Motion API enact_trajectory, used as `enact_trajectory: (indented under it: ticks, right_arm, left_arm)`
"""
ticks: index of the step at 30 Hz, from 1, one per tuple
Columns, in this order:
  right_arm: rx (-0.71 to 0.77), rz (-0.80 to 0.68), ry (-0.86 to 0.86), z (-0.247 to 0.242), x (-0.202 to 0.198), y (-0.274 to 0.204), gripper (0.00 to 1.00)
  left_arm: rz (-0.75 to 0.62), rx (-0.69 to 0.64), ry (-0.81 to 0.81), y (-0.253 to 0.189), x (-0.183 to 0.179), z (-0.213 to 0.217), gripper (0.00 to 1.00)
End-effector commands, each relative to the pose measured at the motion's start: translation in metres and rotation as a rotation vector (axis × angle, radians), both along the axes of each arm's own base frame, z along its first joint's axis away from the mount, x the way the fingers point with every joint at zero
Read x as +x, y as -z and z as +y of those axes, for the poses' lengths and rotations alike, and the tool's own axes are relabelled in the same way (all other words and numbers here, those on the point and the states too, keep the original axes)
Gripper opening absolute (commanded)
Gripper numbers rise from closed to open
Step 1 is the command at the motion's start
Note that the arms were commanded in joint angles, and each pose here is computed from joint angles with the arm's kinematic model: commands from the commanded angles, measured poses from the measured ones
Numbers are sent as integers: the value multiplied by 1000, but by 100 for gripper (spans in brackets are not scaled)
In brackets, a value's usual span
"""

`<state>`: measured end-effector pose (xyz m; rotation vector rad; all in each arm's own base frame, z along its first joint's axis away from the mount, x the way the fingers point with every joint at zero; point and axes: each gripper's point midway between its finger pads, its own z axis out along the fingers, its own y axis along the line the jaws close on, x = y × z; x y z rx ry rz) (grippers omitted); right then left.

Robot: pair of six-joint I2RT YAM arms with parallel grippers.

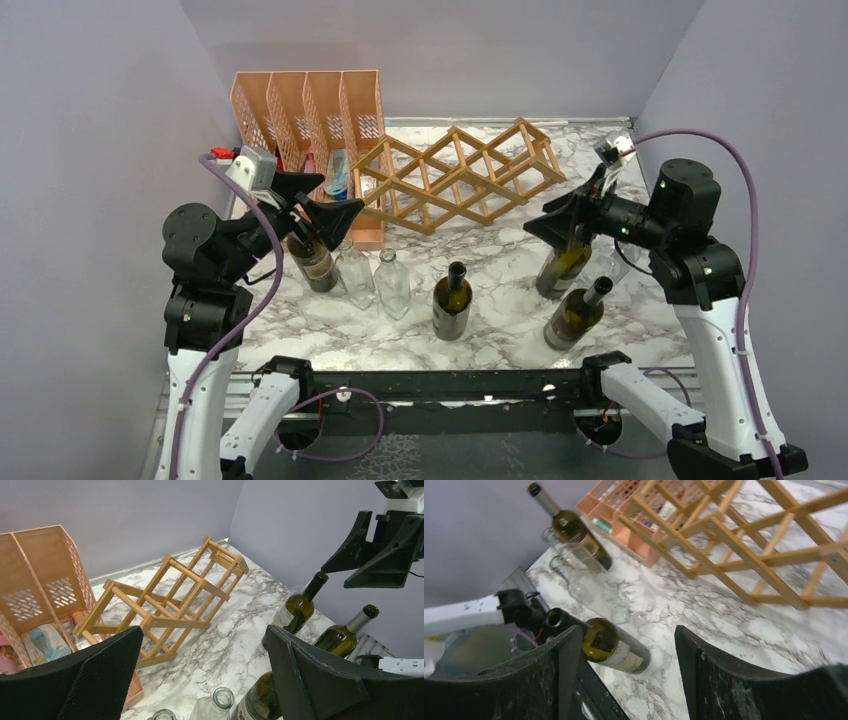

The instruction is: Put the wine bottle on the wine rack

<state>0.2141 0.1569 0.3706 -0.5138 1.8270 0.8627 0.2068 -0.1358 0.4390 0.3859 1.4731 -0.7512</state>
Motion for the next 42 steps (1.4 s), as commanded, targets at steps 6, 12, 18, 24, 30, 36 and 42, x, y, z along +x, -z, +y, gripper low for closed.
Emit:
enact_trajectory:
  ticks: [6, 12, 18, 24, 30, 36, 42]
  right_arm:
    - [-128, -81, -326, 58, -18, 11, 58]
    - [-281, -59, -346, 82, -16, 46, 65]
    - [-268, -87, -434, 105, -33, 52, 70]
    - [-264, -115, -516, 124, -44, 58, 72]
    - [-240, -141, -606, 140, -56, 65, 72]
    - [-245, -161, -623, 148, -55, 81, 69]
    - [-240, -219, -647, 155, -55, 88, 63]
  left_arm:
    - [-94, 23, 67, -21, 15, -10, 99]
    - [-131, 57, 37, -30, 34, -8, 99]
    - [-127, 26, 51, -32, 48, -12, 99]
    - [-109, 17, 63, -27, 51, -15, 99]
    - [-107, 15, 67, -25, 47, -15, 99]
    - [-92, 14, 82, -21, 46, -17, 99]
    - [-72, 12, 108, -14, 47, -20, 99]
